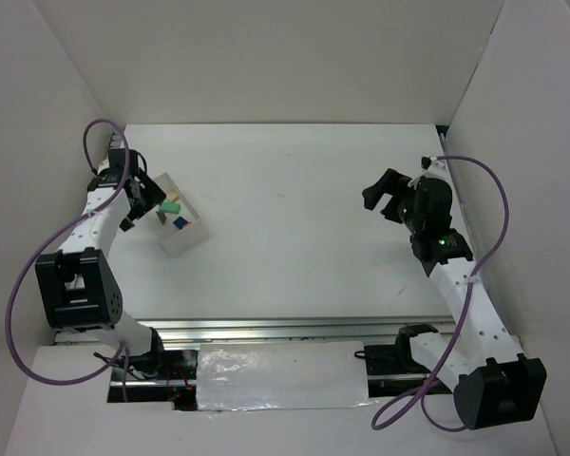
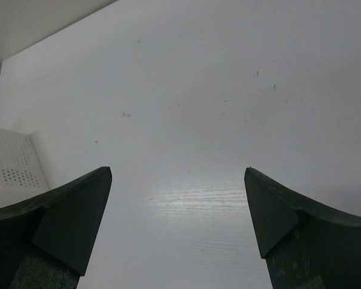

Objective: Build the wood block tower

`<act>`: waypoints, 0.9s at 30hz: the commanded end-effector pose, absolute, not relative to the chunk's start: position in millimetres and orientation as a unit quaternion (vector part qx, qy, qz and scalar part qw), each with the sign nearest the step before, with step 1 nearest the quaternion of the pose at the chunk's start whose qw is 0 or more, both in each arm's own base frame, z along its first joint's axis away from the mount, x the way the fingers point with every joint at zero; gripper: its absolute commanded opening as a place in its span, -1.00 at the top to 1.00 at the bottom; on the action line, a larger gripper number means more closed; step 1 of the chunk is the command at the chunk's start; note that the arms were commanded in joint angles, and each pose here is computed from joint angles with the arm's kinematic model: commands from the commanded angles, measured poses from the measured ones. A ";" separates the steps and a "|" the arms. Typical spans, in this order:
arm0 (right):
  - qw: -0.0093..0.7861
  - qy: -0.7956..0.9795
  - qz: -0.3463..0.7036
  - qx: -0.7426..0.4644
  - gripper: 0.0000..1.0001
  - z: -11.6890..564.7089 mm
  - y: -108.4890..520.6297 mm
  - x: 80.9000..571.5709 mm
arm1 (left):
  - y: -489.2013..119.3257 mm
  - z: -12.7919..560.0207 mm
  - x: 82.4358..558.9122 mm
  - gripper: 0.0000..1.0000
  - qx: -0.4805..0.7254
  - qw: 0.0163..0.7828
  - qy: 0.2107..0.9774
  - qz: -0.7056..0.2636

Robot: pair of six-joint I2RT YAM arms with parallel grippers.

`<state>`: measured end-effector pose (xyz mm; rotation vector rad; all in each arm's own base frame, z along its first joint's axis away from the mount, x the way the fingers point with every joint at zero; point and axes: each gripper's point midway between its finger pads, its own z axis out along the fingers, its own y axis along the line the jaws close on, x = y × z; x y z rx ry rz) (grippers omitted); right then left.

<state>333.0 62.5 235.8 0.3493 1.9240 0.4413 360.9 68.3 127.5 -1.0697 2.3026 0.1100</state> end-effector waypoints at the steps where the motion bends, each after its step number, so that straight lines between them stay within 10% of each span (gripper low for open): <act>1: 0.565 0.796 0.157 0.150 -0.98 253.5 55.0 336.6 | 91.2 140.1 387.6 -0.99 -0.417 0.331 0.844 0.058; 10: 0.567 0.797 0.135 0.160 -0.97 249.2 49.0 338.9 | 84.3 93.2 383.1 -0.81 -0.405 0.286 0.867 0.052; 27: 0.580 0.791 0.111 0.162 -0.92 251.9 43.9 329.7 | 67.7 161.1 402.5 0.51 -0.301 0.407 0.861 0.041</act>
